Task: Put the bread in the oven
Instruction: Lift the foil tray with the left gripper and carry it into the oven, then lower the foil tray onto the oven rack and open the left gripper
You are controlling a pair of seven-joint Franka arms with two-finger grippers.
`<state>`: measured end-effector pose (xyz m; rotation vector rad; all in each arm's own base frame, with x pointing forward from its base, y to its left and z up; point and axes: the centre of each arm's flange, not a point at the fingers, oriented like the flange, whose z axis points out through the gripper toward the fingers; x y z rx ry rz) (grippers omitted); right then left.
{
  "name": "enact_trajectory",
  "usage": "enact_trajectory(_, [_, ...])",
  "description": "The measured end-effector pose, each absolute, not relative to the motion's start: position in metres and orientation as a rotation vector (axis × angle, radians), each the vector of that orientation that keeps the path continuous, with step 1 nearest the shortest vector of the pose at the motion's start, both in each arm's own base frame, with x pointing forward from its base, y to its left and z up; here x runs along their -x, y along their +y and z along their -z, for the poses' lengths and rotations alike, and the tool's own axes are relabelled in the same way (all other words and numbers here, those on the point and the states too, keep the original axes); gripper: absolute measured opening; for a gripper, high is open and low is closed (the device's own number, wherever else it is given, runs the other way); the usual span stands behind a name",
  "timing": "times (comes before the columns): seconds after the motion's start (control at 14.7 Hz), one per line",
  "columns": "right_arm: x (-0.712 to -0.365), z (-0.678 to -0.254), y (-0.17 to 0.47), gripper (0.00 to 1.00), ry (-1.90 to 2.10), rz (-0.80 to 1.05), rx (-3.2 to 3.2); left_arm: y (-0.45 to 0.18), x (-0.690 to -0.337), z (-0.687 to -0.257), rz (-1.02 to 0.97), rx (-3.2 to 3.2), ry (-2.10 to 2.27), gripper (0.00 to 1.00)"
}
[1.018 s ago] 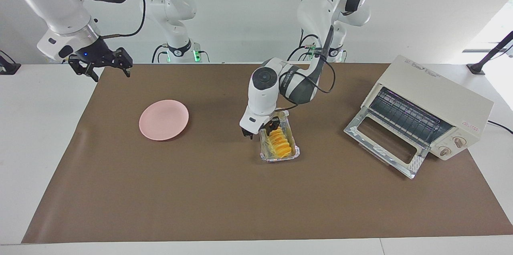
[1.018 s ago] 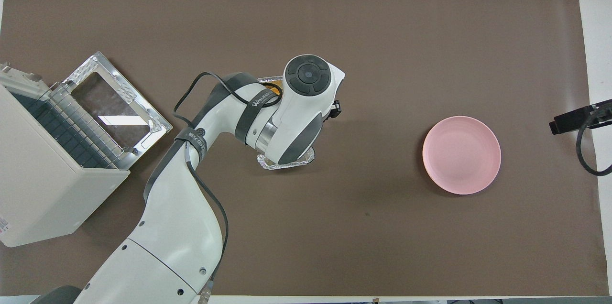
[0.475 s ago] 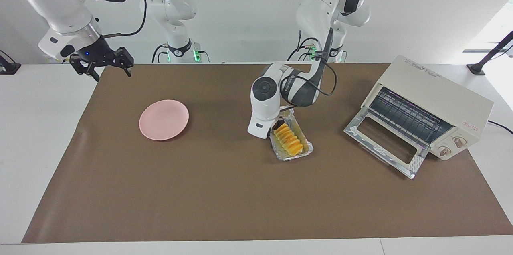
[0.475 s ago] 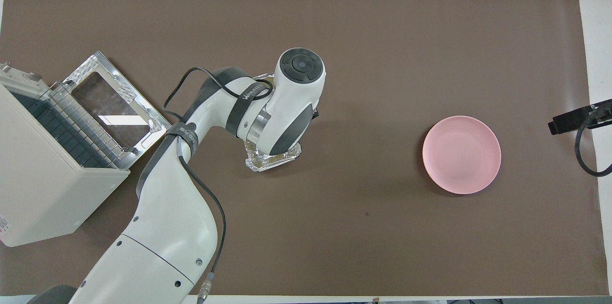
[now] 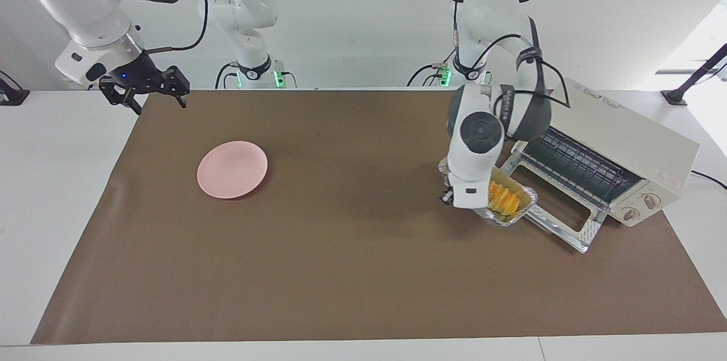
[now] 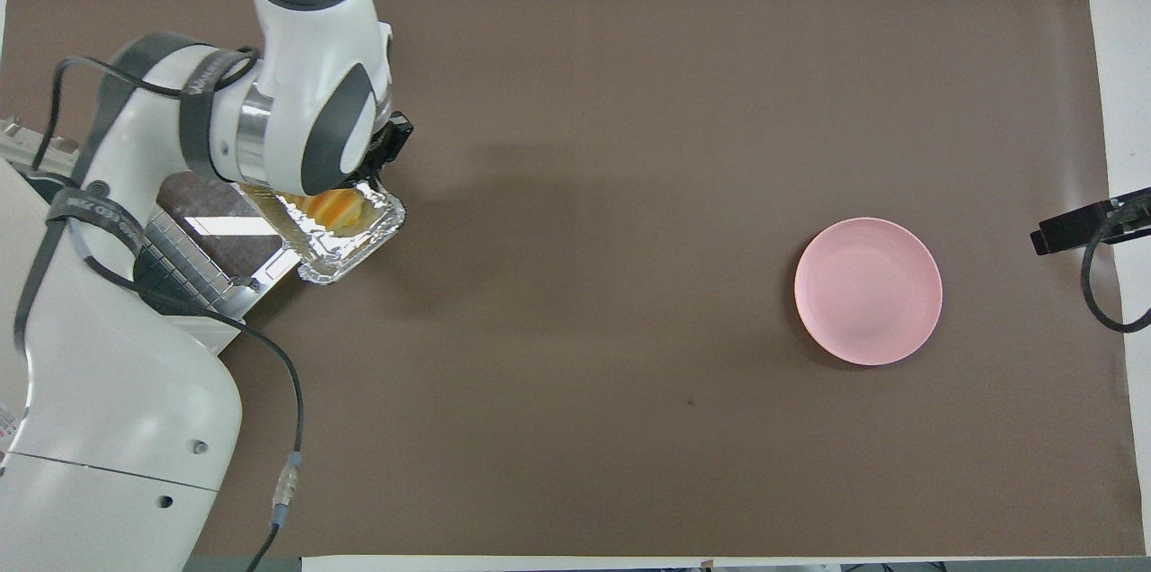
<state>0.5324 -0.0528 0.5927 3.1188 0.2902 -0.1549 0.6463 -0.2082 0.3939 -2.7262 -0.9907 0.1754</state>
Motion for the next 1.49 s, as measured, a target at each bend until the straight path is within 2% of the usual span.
enact_trajectory(0.14, [-0.532,-0.593,-0.053,1.00,0.291,0.155,-3.119,-0.142,-0.661,-0.402,-0.177,2.670,-1.104,0.01])
enact_trajectory(0.34, [-0.532,-0.593,-0.053,1.00,0.291,0.155,-3.119,-0.091,-0.669,-0.406,-0.195,2.667,-1.124,0.01])
enact_trajectory(0.68, [-0.532,-0.593,-0.053,1.00,0.291,0.155,-3.119,-0.057,-0.665,-0.397,-0.263,2.618,-1.174,0.01])
enact_trajectory(1.09, [-0.532,-0.593,-0.052,1.00,0.291,0.155,-3.119,0.013,-0.653,-0.385,-0.350,2.532,-1.286,0.01])
enact_trajectory(1.36, [-0.532,-0.593,-0.052,1.00,0.291,0.155,-3.119,0.034,-0.643,-0.379,-0.390,2.531,-1.269,0.01])
enact_trajectory(1.43, [-0.532,-0.593,-0.052,1.00,0.291,0.155,-3.119,0.039,-0.641,-0.378,-0.400,2.538,-1.253,0.02])
enact_trajectory(1.49, [-0.532,-0.593,-0.052,1.00,0.291,0.155,-3.119,0.043,-0.640,-0.378,-0.408,2.557,-1.225,0.08])
